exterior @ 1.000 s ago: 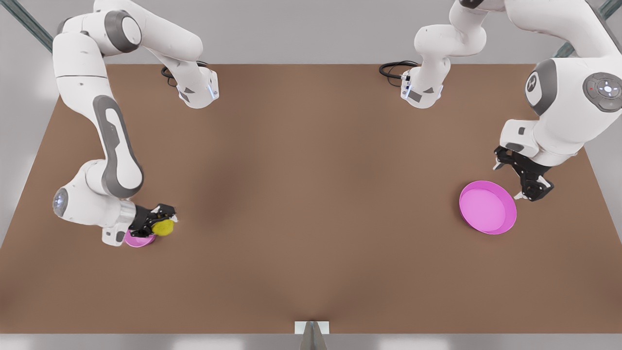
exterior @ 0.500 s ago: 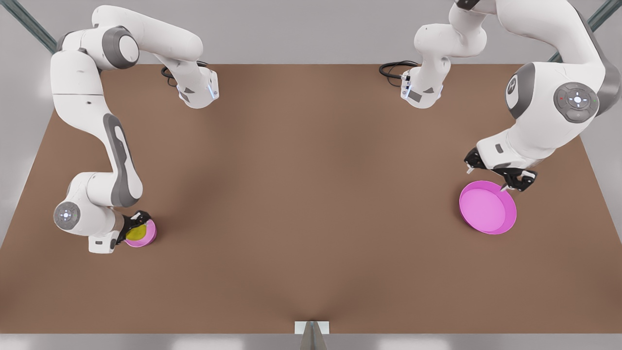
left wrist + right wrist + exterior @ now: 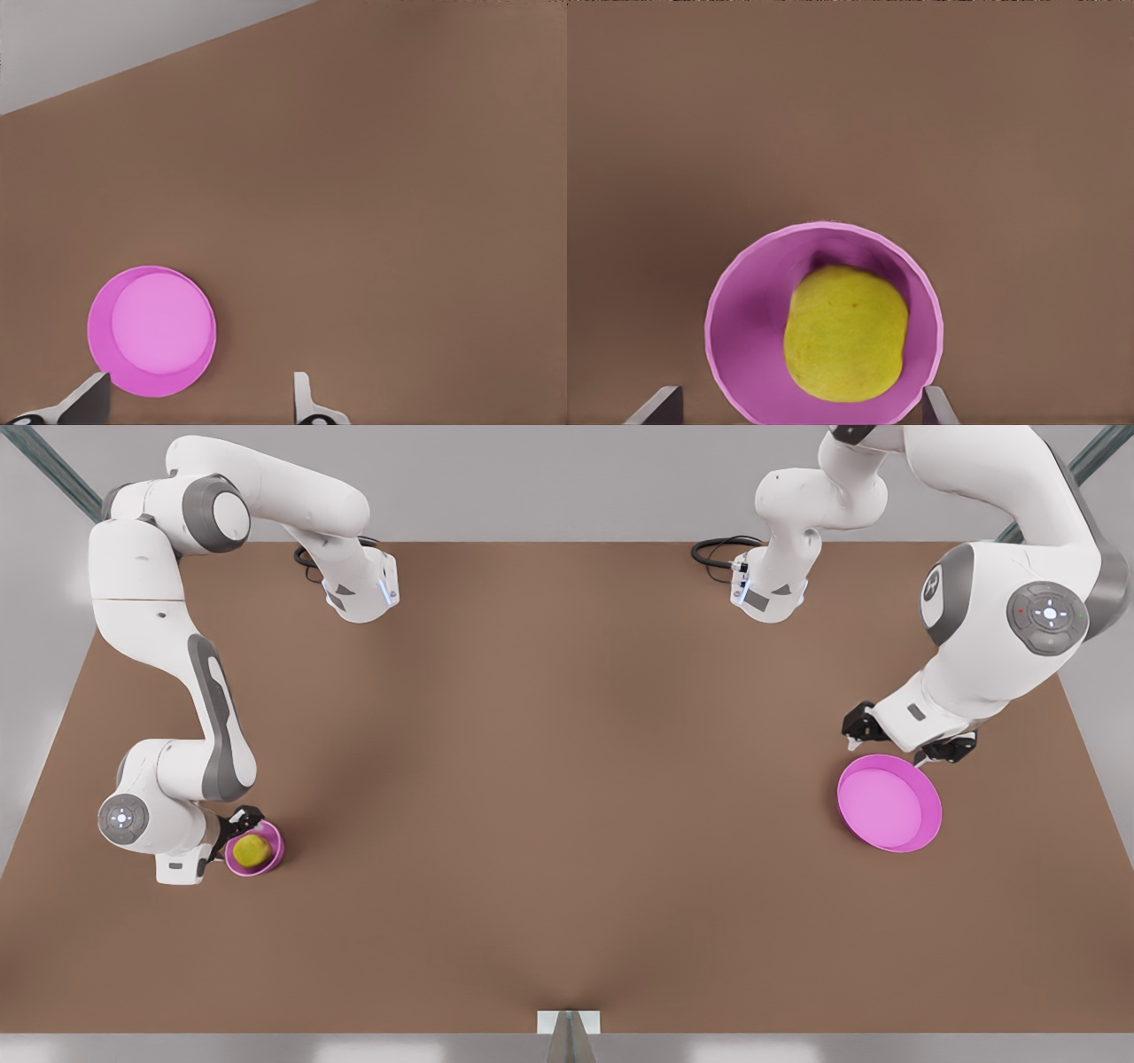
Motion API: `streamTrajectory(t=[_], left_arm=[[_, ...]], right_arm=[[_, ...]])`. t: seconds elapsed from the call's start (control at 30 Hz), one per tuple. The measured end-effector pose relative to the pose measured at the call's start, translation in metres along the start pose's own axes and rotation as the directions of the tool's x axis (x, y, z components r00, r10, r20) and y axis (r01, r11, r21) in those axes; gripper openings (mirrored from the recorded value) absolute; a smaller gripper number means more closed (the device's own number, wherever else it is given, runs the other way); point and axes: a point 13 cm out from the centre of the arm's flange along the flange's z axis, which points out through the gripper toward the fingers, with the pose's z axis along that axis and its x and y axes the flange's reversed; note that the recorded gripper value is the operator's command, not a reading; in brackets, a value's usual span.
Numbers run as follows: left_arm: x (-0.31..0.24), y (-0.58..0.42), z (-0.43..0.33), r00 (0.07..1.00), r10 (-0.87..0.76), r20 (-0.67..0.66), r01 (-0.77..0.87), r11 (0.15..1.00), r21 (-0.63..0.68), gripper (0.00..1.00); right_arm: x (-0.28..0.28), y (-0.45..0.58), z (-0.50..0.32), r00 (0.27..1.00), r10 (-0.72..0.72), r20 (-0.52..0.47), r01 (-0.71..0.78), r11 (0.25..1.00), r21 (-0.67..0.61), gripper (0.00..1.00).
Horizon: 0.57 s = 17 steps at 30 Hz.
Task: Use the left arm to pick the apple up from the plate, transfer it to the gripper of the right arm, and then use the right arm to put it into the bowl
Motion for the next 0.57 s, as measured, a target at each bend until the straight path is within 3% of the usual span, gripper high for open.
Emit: streamTrajectory(t=[0.07, 0.17, 0.2, 0.27, 0.4, 0.57], left_arm=[[0.0, 0.0, 0.0, 1.0, -0.024, 0.001, 0.024, 1.0, 0.0, 1.0], [0.0, 0.0, -0.002, 0.998, -0.055, 0.004, 0.055, 0.999, -0.001, 1.0], [-0.001, 0.0, -0.003, 0.998, -0.064, 0.006, 0.064, 0.998, -0.002, 1.0], [-0.004, 0.0, -0.003, 0.997, -0.079, 0.009, 0.079, 0.997, -0.003, 1.0], [-0.01, -0.003, -0.008, 0.995, -0.1, 0.024, 0.1, 0.995, -0.003, 1.0], [-0.013, -0.002, -0.01, 0.992, -0.126, 0.032, 0.126, 0.992, -0.003, 1.0]], right_arm=[[-0.032, 0.007, -0.045, 0.998, -0.027, 0.054, 0.025, 0.999, 0.038, 1.0], [-0.152, 0.083, -0.22, 0.963, -0.164, 0.212, 0.129, 0.977, 0.168, 1.0], [-0.17, 0.128, -0.29, 0.953, -0.191, 0.236, 0.138, 0.964, 0.226, 1.0], [-0.137, 0.184, -0.372, 0.969, -0.122, 0.213, 0.056, 0.955, 0.291, 1.0], [-0.021, 0.155, -0.34, 0.968, 0.205, 0.145, -0.224, 0.966, 0.128, 1.0], [-0.029, 0.181, -0.338, 0.944, 0.303, 0.132, -0.312, 0.949, 0.051, 1.0]])
